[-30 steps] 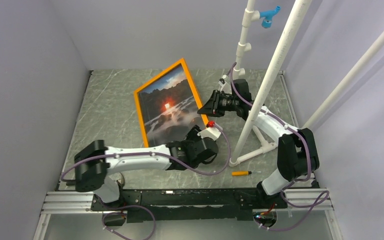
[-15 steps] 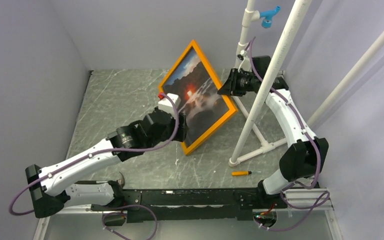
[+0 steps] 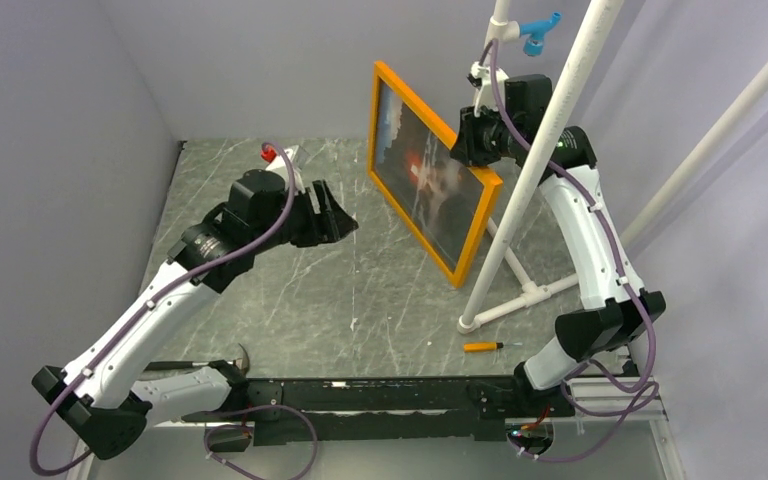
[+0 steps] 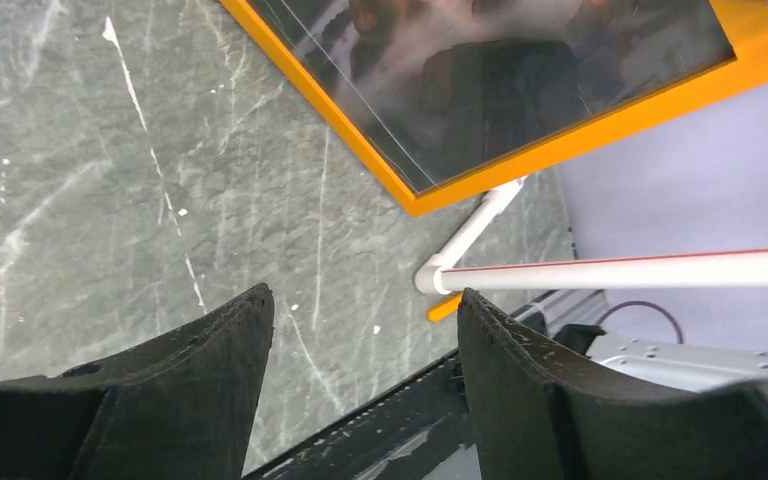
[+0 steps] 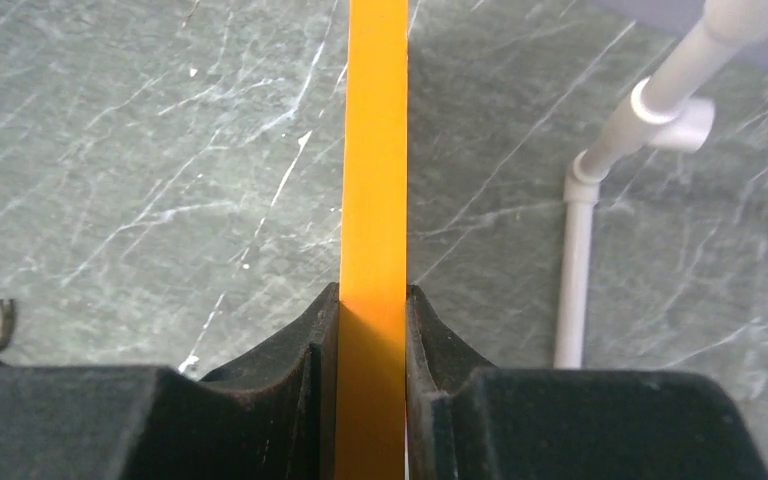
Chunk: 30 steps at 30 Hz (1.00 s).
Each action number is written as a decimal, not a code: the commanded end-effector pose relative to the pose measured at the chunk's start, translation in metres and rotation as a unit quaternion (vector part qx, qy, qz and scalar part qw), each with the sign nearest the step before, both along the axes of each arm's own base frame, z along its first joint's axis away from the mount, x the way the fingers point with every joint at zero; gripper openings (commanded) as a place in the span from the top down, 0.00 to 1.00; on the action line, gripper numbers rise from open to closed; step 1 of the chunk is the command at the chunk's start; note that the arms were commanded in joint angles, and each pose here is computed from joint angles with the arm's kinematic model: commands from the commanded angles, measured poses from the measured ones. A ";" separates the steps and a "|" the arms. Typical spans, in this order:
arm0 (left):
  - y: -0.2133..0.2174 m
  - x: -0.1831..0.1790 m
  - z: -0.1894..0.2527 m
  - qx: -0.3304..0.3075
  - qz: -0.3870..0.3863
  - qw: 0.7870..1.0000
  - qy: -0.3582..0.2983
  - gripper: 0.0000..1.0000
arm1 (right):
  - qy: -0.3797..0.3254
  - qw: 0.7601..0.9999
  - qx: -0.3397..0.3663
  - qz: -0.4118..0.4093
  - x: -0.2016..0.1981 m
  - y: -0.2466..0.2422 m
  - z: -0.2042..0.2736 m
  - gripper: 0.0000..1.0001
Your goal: Take the photo out of the frame
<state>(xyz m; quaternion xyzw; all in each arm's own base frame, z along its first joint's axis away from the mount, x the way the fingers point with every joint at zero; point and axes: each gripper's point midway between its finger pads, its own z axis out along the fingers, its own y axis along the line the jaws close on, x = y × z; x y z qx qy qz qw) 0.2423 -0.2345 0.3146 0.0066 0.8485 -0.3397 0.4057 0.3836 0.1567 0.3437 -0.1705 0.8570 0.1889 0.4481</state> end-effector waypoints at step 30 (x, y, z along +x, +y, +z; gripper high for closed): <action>-0.084 0.171 0.048 -0.275 0.126 0.935 0.183 0.26 | -0.103 0.987 -0.063 0.110 -0.038 0.079 -0.045 1.00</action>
